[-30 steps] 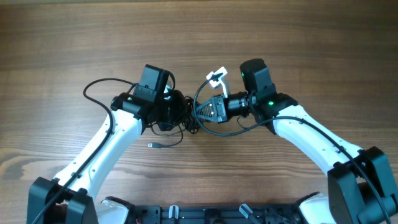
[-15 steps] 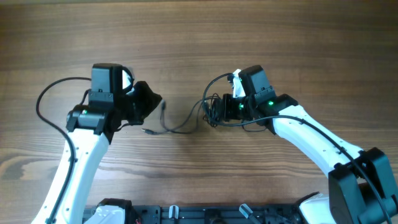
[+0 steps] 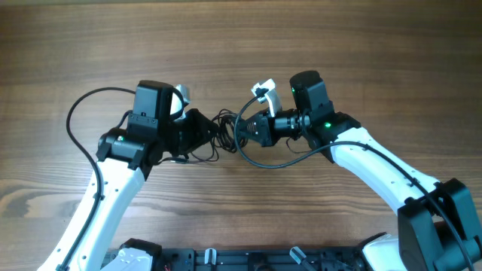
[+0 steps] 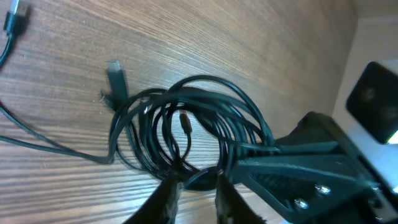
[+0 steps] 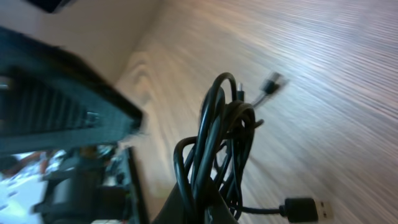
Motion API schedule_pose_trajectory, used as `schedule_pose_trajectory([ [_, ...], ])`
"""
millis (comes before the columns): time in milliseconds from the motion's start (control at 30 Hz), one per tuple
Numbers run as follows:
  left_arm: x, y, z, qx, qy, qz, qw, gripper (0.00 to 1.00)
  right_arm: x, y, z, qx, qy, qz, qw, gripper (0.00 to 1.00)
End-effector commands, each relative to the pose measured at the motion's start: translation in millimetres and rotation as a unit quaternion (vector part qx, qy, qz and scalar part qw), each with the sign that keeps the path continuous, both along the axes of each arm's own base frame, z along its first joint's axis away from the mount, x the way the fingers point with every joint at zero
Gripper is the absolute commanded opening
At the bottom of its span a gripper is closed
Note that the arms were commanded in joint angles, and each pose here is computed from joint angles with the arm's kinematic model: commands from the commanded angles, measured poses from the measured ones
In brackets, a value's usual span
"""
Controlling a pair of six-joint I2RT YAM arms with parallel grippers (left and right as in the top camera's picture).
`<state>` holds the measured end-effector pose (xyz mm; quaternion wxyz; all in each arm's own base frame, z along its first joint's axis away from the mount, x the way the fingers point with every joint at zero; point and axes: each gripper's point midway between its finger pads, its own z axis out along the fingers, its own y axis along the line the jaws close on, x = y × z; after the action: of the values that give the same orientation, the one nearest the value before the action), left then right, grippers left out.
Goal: Untangle cables
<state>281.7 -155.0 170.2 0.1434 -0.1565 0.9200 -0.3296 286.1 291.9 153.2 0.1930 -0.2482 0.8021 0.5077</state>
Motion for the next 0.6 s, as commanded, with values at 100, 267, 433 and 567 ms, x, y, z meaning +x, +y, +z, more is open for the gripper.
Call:
schedule_pose_trajectory([
  [100,-8,11,-12,0.058,0.000,-0.020,0.998,0.18,-20,8,27,0.059,-0.006,0.065,0.996,0.05],
  [267,-8,10,-20,0.051,0.030,0.001,0.998,0.22,-22,9,31,0.069,-0.009,0.074,0.995,0.05],
  [433,-4,-7,-33,0.051,0.040,-0.017,0.998,0.22,-22,9,31,0.069,-0.001,0.071,0.995,0.05],
  [567,7,-19,-38,0.045,0.030,-0.020,0.998,0.21,-26,9,33,0.075,0.002,0.081,0.994,0.05],
])
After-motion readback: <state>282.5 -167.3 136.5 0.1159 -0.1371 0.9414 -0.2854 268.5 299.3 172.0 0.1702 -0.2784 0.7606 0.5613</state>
